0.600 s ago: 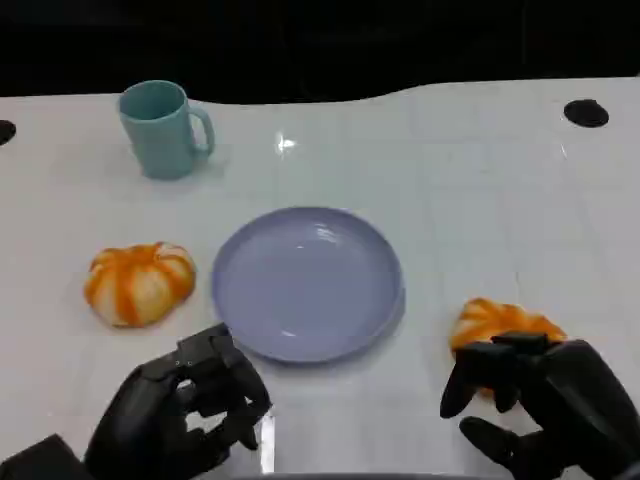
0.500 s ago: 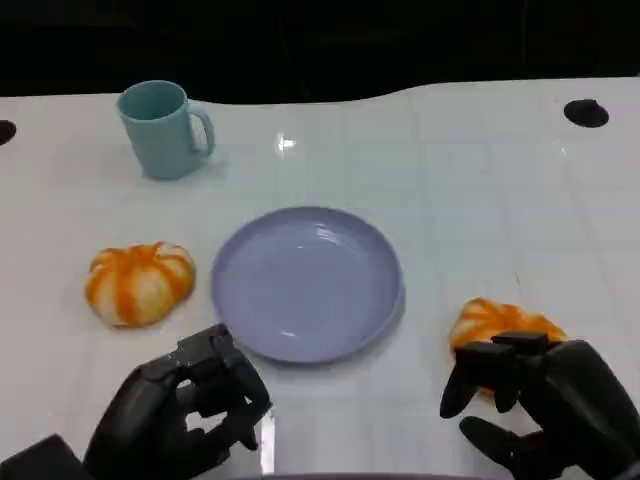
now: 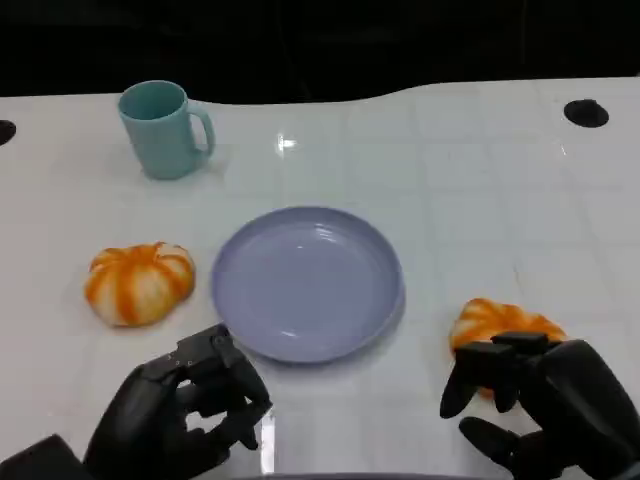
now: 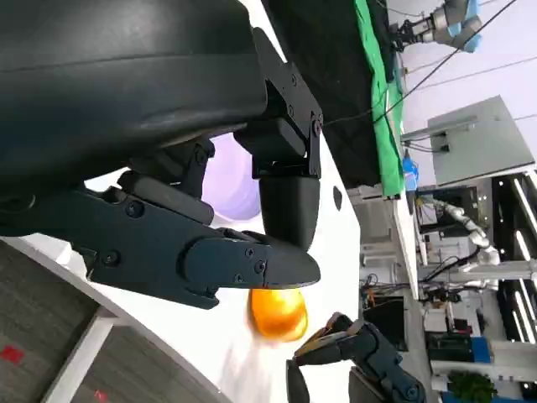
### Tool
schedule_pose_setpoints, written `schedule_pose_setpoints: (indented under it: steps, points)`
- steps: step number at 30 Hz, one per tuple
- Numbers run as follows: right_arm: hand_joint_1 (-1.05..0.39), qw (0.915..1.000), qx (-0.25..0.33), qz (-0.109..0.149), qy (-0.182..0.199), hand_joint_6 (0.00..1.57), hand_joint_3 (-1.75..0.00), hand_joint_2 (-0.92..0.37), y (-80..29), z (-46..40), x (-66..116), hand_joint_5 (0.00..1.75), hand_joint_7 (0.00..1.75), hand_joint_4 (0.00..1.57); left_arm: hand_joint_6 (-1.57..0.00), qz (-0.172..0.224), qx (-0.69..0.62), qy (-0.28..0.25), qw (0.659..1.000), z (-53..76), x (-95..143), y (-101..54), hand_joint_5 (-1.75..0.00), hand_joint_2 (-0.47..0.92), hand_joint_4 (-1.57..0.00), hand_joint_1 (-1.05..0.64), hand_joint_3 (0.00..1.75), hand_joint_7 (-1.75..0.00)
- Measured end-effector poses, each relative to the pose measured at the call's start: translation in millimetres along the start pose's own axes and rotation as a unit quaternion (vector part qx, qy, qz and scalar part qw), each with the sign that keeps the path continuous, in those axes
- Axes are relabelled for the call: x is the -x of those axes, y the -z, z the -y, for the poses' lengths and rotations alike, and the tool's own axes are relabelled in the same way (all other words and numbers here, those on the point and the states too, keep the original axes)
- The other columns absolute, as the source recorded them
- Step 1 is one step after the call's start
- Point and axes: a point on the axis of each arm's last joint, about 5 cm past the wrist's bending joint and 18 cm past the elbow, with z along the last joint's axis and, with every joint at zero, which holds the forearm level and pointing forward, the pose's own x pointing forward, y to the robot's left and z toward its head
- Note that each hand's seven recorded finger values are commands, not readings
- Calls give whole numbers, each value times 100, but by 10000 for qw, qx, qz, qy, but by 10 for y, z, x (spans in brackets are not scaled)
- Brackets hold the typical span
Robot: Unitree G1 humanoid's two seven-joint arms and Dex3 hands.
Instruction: Grasp the bread from the table and place it into the plate.
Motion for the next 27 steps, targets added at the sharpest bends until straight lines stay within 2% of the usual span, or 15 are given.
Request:
schedule_pose_setpoints:
  steps: [9, 13, 15, 17, 19, 22, 24, 25, 27]
  points:
    - [-15, 10000, 4, 1, -3, 76, -113, -24, 0, 0, 0, 160, 125, 79, -58, 1, 1, -2, 10000, -1, 1, 1, -175, 92, -66, -53, 30, -154]
    - [-13, 10000, -10, -38, -9, 80, -112, -23, -2, 13, -8, 152, 108, 79, -58, -13, 7, -1, 10000, -3, 3, 7, -175, 92, -66, -53, 30, -154]
    - [-13, 10000, 13, -78, 14, 82, -115, -21, -10, 52, -28, 148, 98, 79, -58, -25, 9, -5, 10000, -6, 4, 11, -175, 92, -66, -53, 30, -154]
    - [-17, 9999, 30, -61, 93, 82, -112, -23, -20, 103, -50, 135, 85, 77, -58, -29, 8, -7, 10000, -7, 4, 12, -175, 92, -66, -53, 30, -154]
    - [-21, 9999, 131, -51, 46, 78, -102, -29, -39, 160, -71, 119, 72, 73, -58, -30, 5, -10, 10000, -9, 5, 12, -175, 92, -66, -53, 30, -154]
    - [-27, 9993, 333, -33, -136, 71, -70, -46, -80, 266, -97, 95, 49, 67, -58, -29, 3, -10, 10000, -10, 4, 12, -175, 92, -66, -53, 30, -154]
    - [-29, 9984, 480, -84, -289, 69, -51, -56, -107, 345, -109, 85, 36, 61, -58, -30, 2, -10, 10000, -11, 4, 12, -175, 92, -66, -53, 30, -154]
    - [-30, 9977, 559, -115, -353, 69, -35, -64, -123, 388, -114, 73, 26, 59, -58, -31, 1, -10, 10000, -11, 4, 12, -175, 92, -66, -53, 30, -154]
    - [-32, 9964, 696, -167, -453, 68, -21, -71, -153, 464, -125, 60, 16, 55, -58, -33, -2, -10, 10000, -13, 4, 12, -175, 92, -66, -54, 30, -154]
